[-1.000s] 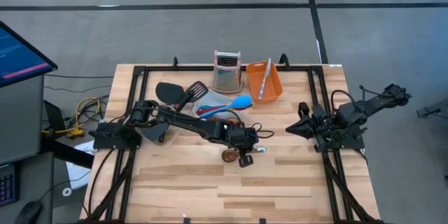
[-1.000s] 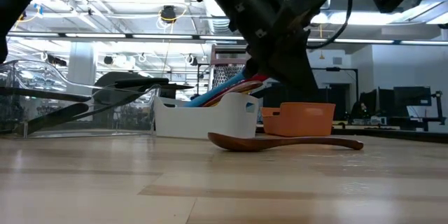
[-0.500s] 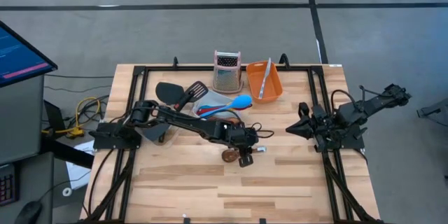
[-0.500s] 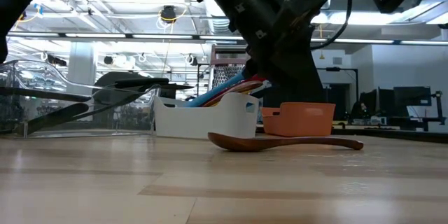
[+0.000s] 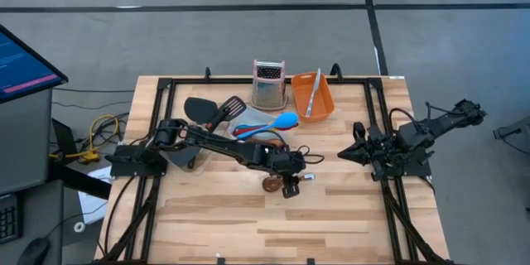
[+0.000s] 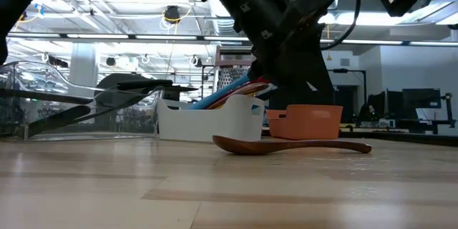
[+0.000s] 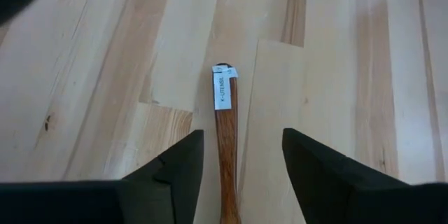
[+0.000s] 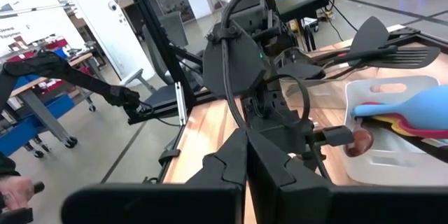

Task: Pick & Place Kitchen Items
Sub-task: Put the wooden spoon into the white bin

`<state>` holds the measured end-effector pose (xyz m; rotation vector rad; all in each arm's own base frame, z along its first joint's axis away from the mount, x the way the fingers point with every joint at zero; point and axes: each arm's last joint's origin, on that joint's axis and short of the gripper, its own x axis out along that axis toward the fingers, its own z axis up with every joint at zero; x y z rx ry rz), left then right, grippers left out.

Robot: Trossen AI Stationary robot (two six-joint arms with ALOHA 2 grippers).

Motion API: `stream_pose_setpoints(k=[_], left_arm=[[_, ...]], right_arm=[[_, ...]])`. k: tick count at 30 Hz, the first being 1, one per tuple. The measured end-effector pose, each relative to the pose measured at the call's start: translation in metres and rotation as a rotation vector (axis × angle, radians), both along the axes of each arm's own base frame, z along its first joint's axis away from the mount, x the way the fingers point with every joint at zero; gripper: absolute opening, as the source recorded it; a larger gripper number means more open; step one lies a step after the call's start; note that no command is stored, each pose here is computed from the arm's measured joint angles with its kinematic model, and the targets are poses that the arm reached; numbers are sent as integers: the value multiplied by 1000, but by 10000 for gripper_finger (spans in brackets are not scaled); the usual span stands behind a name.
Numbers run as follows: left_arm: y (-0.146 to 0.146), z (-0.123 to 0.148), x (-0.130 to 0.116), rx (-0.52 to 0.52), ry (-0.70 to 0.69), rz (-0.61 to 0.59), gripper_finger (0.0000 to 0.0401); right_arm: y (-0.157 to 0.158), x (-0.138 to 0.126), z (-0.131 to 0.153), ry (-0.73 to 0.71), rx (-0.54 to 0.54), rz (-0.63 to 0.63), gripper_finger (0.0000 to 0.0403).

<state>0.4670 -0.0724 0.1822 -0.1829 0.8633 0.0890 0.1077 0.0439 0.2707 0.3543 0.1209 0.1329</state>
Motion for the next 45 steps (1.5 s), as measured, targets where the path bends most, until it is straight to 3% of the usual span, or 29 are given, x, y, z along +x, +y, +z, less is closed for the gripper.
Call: stream_pose_setpoints(k=[7,15,26,33,40,45], left_arm=[[-1,-15,0,-1,25,12,177],[-4,-48,-19,-17,141,53,178],[-16,-64,-31,-4,131,80,166],[-23,-69,-35,101,82,144,110],[-29,-69,-35,101,69,132,23],[-36,-68,-35,92,45,118,22]], right_arm=[[0,0,0,-1,0,-1,0],[0,0,0,3,-2,-2,0],[0,0,0,3,-2,-2,0],[0,0,0,3,-2,-3,0],[0,0,0,3,-2,-3,0],[0,0,0,3,-2,-3,0]])
